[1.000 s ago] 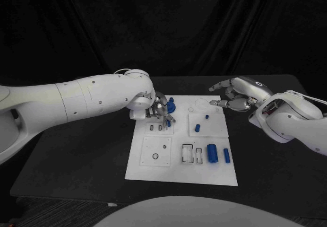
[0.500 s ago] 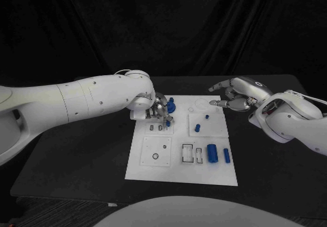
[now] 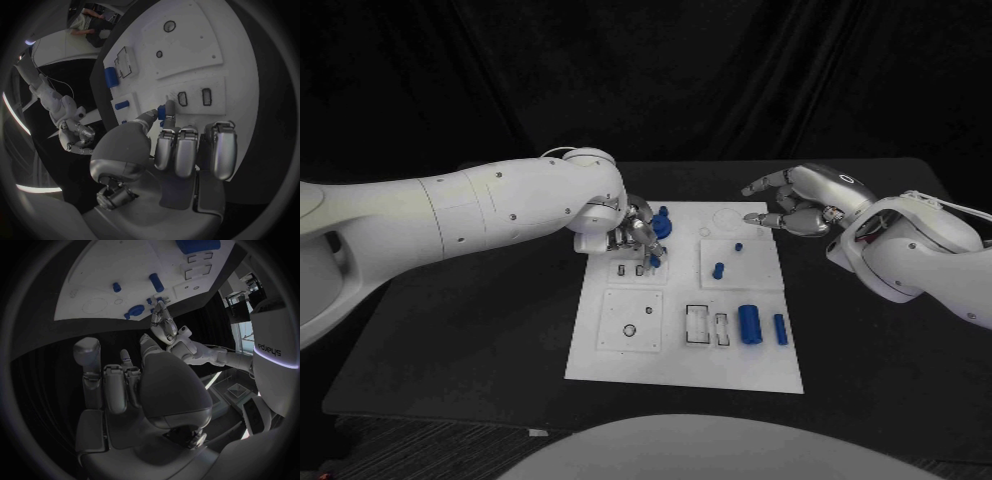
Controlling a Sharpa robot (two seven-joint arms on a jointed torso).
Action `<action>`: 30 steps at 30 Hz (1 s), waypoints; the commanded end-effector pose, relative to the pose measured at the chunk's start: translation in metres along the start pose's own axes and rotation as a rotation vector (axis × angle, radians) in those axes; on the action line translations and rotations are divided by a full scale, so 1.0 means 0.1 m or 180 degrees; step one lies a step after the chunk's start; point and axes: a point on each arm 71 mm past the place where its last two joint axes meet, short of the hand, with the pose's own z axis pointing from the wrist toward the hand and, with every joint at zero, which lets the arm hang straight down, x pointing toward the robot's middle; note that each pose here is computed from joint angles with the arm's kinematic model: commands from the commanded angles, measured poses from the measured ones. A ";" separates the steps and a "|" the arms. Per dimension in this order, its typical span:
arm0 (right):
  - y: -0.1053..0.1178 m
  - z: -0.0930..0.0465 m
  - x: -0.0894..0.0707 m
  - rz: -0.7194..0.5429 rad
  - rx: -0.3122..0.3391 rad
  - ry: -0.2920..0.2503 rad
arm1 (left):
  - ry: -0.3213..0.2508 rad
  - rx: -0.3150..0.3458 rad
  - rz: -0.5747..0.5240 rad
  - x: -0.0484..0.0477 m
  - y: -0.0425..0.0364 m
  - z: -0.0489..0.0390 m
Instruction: Assemble the parts on the task board
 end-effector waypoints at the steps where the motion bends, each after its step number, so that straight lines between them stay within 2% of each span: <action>1: -0.01 0.00 0.03 0.0005 0.0055 0.0068 | 0.0041 0.0057 0.0011 0.019 -0.007 0.003; 18: -0.03 -0.02 0.06 0.0014 0.0101 0.0142 | -0.0029 0.0070 -0.0049 0.027 0.052 -0.034; 30: -0.03 -0.03 0.06 0.0018 0.0126 0.0172 | -0.0071 0.0004 -0.0099 0.086 0.143 -0.111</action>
